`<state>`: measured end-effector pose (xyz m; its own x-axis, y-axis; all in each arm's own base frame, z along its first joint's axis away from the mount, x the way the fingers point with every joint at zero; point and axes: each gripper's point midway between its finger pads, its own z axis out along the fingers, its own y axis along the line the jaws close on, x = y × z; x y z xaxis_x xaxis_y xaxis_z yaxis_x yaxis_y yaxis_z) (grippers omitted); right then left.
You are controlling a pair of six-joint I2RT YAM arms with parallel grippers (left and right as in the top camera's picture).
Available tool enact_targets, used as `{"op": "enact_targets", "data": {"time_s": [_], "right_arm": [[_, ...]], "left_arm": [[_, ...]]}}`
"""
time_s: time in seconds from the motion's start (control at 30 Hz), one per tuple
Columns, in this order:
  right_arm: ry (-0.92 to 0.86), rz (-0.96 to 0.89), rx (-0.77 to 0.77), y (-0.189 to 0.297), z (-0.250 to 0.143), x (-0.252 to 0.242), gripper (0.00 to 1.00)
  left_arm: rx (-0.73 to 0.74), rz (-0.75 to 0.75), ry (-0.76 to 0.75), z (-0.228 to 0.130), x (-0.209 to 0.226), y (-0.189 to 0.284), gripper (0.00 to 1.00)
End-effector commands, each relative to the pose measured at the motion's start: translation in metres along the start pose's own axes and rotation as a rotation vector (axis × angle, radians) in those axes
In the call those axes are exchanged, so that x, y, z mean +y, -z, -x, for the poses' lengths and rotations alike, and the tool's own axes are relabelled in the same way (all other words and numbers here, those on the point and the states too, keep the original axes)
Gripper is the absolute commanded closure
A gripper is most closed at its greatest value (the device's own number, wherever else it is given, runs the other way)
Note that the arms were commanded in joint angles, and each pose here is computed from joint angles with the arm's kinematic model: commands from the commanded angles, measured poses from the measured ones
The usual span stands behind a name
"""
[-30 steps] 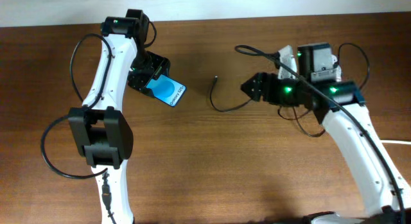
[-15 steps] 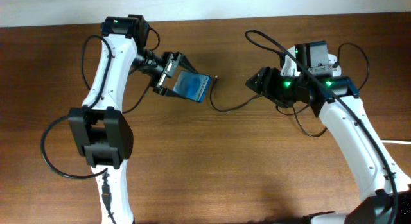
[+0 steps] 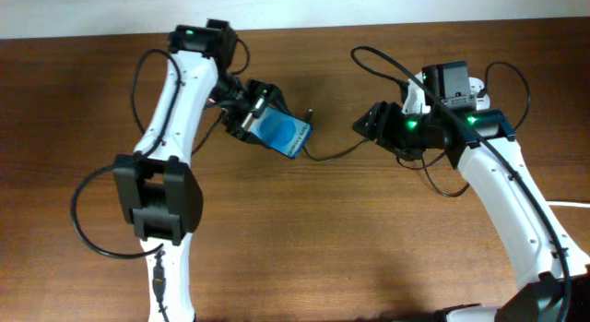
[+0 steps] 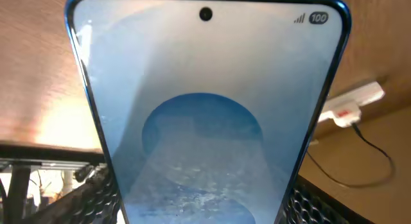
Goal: Plug charger to phone and switch on socket
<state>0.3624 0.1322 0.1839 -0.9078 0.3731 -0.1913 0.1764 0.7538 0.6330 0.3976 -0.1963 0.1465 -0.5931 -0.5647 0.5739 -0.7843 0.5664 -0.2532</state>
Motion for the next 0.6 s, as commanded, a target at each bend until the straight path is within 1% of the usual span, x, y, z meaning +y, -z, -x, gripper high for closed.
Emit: {"op": "enact_targets", "data": {"time_s": [0.0, 0.03, 0.13, 0.27, 0.33, 0.43, 0.47, 0.5, 0.57], "right_arm": [[0.06, 0.052, 0.027, -0.004, -0.009, 0.022, 0.31], [0.081, 0.065, 0.028, -0.007, -0.011, 0.03, 0.31], [0.046, 0.082, 0.038, -0.016, -0.018, 0.043, 0.3], [0.041, 0.12, 0.061, -0.036, -0.029, 0.066, 0.31], [-0.003, 0.08, 0.07, -0.055, -0.037, 0.067, 0.31], [0.033, 0.086, 0.047, -0.073, -0.038, 0.078, 0.4], [0.032, 0.071, 0.031, -0.077, -0.037, 0.078, 0.41], [0.043, 0.077, 0.018, -0.081, -0.035, 0.081, 0.45], [0.045, 0.074, 0.025, -0.088, -0.036, 0.08, 0.5]], "left_arm": [[-0.051, -0.018, 0.048, -0.012, -0.008, 0.008, 1.0], [-0.058, -0.016, 0.073, -0.011, -0.008, 0.008, 1.0], [-0.051, -0.017, 0.128, -0.013, -0.008, 0.008, 1.0], [-0.018, -0.025, 0.123, -0.021, -0.011, 0.005, 1.0], [0.036, -0.046, 0.123, -0.03, -0.015, 0.005, 1.0], [0.053, -0.049, 0.129, -0.034, -0.017, 0.004, 1.0], [0.067, -0.052, 0.139, -0.038, -0.018, 0.003, 1.0], [0.115, -0.07, 0.141, -0.046, -0.021, 0.004, 1.0], [0.119, -0.075, 0.144, -0.045, -0.022, 0.006, 1.0]]}}
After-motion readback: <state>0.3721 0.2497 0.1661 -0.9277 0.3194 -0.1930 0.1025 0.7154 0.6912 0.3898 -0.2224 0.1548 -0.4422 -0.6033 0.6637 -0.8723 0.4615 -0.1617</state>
